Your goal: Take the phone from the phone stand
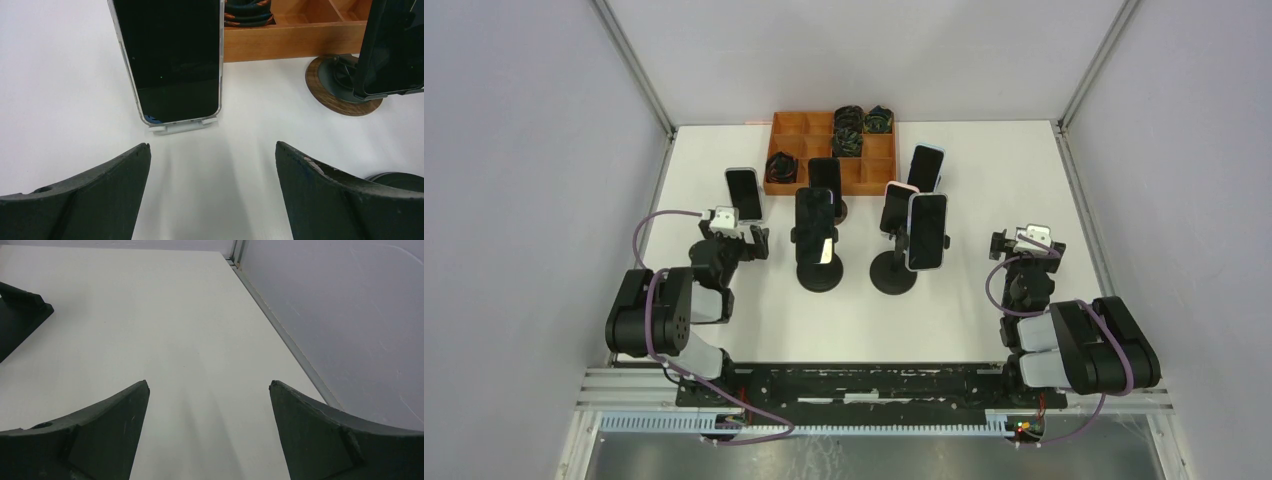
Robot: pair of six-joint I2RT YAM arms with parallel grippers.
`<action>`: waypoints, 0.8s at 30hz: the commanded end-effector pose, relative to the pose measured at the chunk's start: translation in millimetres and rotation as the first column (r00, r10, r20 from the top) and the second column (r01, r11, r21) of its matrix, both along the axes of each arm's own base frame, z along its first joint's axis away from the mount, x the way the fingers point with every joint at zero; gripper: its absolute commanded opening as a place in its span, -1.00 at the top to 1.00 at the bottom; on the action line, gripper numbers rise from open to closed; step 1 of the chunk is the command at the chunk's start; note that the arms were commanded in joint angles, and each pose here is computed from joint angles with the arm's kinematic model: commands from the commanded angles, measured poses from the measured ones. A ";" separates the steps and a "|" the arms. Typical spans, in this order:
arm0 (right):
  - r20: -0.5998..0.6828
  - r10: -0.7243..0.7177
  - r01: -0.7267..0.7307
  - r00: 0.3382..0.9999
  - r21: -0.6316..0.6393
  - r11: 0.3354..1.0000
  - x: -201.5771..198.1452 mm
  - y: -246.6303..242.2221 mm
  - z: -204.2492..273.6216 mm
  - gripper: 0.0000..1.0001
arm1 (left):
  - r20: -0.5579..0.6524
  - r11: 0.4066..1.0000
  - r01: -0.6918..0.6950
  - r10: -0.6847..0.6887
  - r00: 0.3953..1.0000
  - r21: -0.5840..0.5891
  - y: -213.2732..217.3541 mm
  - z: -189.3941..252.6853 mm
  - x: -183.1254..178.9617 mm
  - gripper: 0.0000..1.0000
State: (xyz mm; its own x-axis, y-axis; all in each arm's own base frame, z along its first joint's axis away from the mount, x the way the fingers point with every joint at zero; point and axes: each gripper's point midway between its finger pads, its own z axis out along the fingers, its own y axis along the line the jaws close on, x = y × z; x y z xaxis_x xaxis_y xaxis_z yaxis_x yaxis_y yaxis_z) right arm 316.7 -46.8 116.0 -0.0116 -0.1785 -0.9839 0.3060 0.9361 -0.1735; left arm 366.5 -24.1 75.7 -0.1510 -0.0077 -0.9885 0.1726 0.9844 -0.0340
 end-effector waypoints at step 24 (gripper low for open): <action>-0.262 -0.282 0.315 0.923 0.094 0.944 -21.1 -30.4 -28.5 -0.96 | -0.284 0.998 0.067 -0.059 0.957 0.017 4.5 61.2 40.4 -1.00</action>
